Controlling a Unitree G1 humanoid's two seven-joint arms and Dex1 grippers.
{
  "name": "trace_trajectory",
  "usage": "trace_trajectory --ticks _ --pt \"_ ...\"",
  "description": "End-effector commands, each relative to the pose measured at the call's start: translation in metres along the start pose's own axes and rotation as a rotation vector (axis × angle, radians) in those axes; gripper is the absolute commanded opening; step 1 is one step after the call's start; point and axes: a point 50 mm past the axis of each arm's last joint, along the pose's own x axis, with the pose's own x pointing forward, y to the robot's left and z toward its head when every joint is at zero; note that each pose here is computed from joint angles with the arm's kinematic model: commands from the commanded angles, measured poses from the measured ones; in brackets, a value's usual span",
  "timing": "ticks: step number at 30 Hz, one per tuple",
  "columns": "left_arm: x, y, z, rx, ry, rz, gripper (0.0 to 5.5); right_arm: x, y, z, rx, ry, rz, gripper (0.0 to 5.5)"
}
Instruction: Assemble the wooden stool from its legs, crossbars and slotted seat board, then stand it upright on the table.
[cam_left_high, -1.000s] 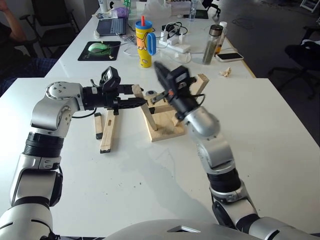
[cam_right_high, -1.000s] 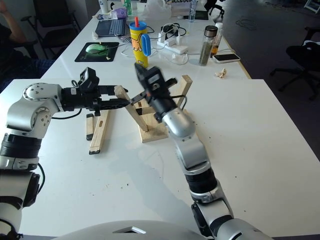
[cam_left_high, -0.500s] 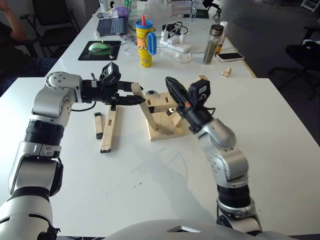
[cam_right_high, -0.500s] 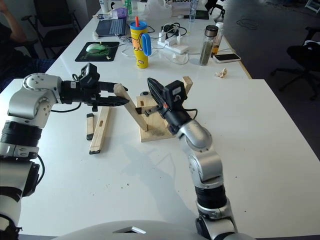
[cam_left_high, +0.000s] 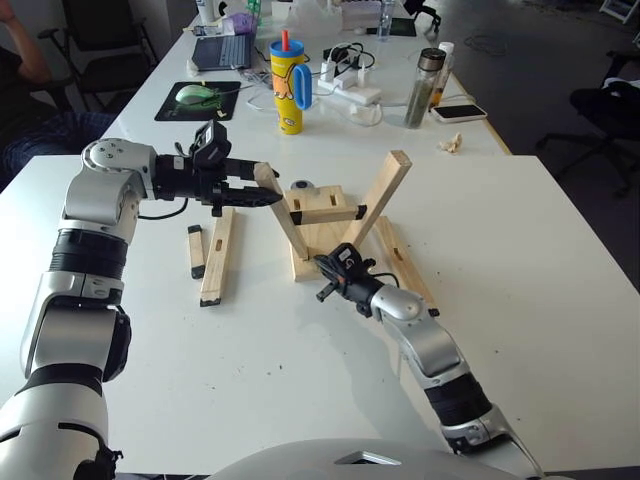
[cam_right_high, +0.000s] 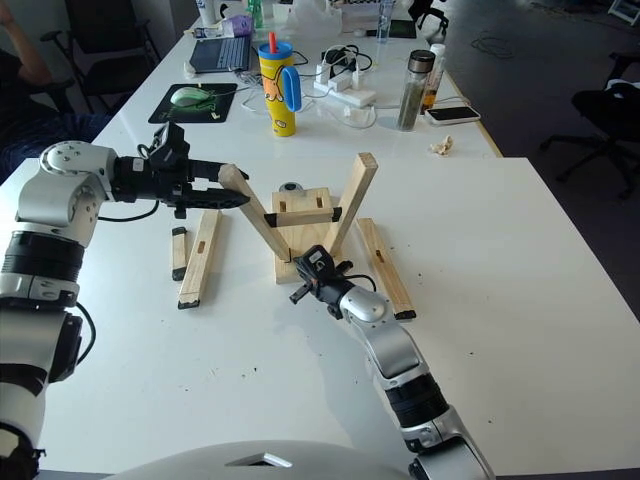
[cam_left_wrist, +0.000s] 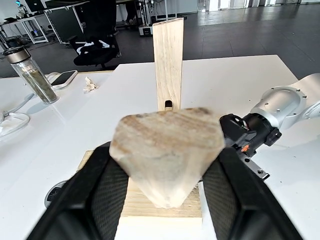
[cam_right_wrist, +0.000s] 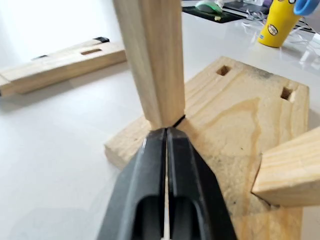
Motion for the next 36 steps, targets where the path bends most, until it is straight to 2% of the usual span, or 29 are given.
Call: trace_trajectory --ticks 1,6,7,10,15,16,19,20,21,23,25,29,33,36 --pt "0.006 -0.009 -0.036 -0.083 0.080 0.040 2.07 -0.001 0.000 -0.024 -0.040 0.184 -0.008 0.00" --pt "0.004 -0.010 -0.036 -0.043 0.078 0.071 2.07 -0.005 0.007 -0.042 -0.048 0.279 0.025 0.00" --pt "0.003 -0.010 -0.036 -0.035 0.077 0.083 2.44 -0.005 0.008 -0.042 -0.050 0.286 0.028 0.00" --pt "-0.005 -0.010 -0.034 -0.042 0.059 0.122 2.92 -0.006 0.010 -0.044 -0.045 0.297 0.039 0.00" --pt "-0.050 -0.012 -0.019 -0.057 0.017 0.267 3.75 -0.006 0.008 -0.045 -0.043 0.300 0.045 0.00" --pt "-0.060 -0.015 -0.015 -0.083 -0.009 0.272 3.75 -0.006 0.007 -0.045 -0.041 0.301 0.042 0.00" --pt "-0.084 -0.016 0.018 -0.138 -0.262 0.301 3.33 -0.006 0.006 -0.049 -0.035 0.308 0.041 0.00" --pt "-0.086 -0.015 0.042 -0.124 -0.411 0.299 3.17 -0.006 0.006 -0.050 -0.035 0.309 0.044 0.00" --pt "-0.086 -0.014 0.067 -0.108 -0.564 0.288 3.06 -0.006 0.007 -0.051 -0.034 0.311 0.050 0.00" --pt "-0.072 -0.013 0.104 -0.071 -0.740 0.273 2.79 -0.007 0.008 -0.052 -0.033 0.314 0.054 0.00" --pt "-0.051 -0.010 0.119 -0.062 -0.784 0.295 2.48 -0.007 0.008 -0.053 -0.036 0.315 0.057 0.00" --pt "-0.019 -0.009 0.126 -0.066 -0.790 0.374 1.87 -0.004 0.010 -0.052 -0.052 0.318 0.079 0.00" --pt "-0.026 -0.009 0.154 0.030 -0.860 0.429 1.21 -0.001 0.011 -0.051 -0.058 0.319 0.087 0.00" --pt "-0.025 -0.011 0.164 0.065 -0.848 0.416 0.75 -0.001 0.011 -0.052 -0.056 0.321 0.081 0.00"
